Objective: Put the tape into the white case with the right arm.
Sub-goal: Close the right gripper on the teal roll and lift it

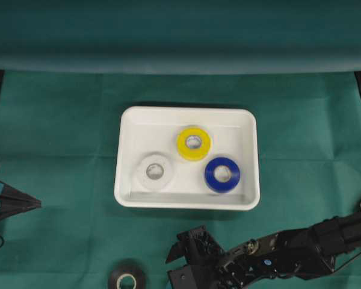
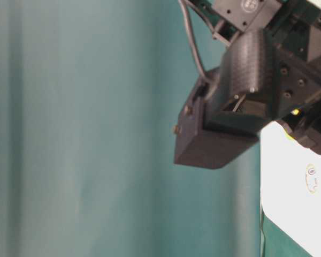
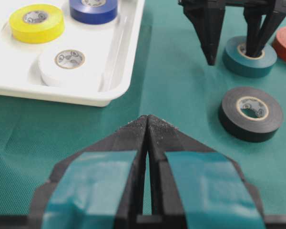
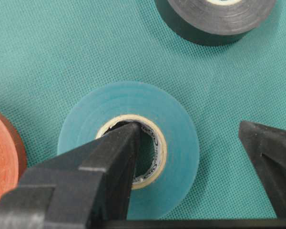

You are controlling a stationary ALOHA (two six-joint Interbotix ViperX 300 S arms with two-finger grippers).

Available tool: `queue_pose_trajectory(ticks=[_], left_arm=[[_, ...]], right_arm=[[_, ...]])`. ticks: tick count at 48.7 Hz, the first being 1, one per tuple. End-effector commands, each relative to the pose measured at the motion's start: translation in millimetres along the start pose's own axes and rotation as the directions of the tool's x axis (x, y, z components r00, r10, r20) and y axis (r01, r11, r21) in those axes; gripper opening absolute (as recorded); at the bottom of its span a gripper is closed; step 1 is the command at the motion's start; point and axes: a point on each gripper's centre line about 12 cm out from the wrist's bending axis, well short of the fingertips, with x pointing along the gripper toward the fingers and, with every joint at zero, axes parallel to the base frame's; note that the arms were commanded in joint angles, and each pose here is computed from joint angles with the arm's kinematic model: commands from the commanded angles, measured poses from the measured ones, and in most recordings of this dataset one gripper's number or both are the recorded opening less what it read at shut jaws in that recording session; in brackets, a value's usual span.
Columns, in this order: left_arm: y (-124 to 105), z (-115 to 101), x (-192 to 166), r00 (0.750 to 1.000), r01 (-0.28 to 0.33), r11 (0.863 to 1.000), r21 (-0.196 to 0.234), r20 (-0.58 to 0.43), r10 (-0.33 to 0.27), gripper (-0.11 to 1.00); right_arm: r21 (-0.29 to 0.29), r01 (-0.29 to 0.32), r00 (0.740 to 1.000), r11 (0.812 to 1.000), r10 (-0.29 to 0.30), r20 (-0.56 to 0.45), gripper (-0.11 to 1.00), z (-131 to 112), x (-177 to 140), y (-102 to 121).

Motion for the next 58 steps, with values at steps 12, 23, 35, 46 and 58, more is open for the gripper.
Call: queue_pose_trajectory(ticks=[12, 23, 35, 46, 58], left_arm=[[0, 4, 0, 1.000, -0.001, 1.000, 0.001, 0.009, 0.001, 0.00], [0, 4, 0, 1.000, -0.001, 1.000, 0.001, 0.011, 0.001, 0.00], [0, 4, 0, 1.000, -0.001, 1.000, 0.000, 0.011, 0.001, 0.00], [0, 4, 0, 1.000, -0.001, 1.000, 0.001, 0.011, 0.001, 0.00], [0, 4, 0, 1.000, -0.001, 1.000, 0.001, 0.011, 0.001, 0.00]], right_arm=[[0.014, 0.020, 1.000, 1.000, -0.020, -0.005, 0.10, 5, -4, -1], [0.013, 0.017, 1.000, 1.000, -0.017, 0.002, 0.05, 6, -5, -1], [0.013, 0.016, 1.000, 1.000, -0.016, 0.009, 0.05, 9, -7, -1], [0.013, 0.022, 0.999, 1.000, -0.023, 0.046, 0.04, 21, -25, -1], [0.018, 0.055, 0.996, 0.998, -0.056, 0.068, 0.00, 33, -49, -6]])
